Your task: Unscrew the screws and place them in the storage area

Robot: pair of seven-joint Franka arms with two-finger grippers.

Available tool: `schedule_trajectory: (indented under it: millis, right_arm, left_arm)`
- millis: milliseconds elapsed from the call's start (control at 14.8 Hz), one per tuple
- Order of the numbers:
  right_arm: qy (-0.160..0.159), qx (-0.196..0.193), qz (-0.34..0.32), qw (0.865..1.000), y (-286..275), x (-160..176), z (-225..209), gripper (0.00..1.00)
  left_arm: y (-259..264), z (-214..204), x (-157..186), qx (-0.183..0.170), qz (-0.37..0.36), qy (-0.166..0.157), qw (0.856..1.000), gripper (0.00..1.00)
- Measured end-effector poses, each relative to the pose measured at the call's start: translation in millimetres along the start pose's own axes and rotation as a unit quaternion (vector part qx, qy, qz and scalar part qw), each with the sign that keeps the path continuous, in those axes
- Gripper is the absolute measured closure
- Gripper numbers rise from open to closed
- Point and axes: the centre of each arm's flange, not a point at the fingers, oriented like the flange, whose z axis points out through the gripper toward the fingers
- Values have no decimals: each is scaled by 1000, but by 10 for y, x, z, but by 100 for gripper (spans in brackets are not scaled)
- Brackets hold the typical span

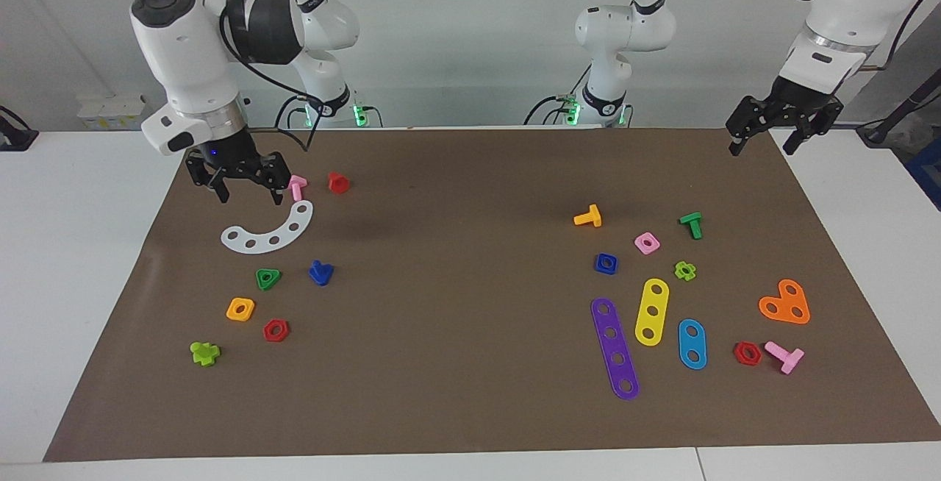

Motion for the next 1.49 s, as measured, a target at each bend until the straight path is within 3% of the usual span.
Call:
schedule_trajectory:
  millis: [542, 1017, 1492]
  right_arm:
    - [18, 7, -9, 1000, -685, -32, -854, 1]
    - [-20, 1, 1, 1000, -572, 10, -827, 1]
    - [-20, 1, 5, 1000, -525, 16, -848, 1]
  left_arm:
    - [33, 69, 117, 2, 2, -6, 1000, 0]
    - [67, 74, 121, 1, 5, -7, 1000, 0]
    - [237, 178, 130, 0, 18, -13, 1000, 0]
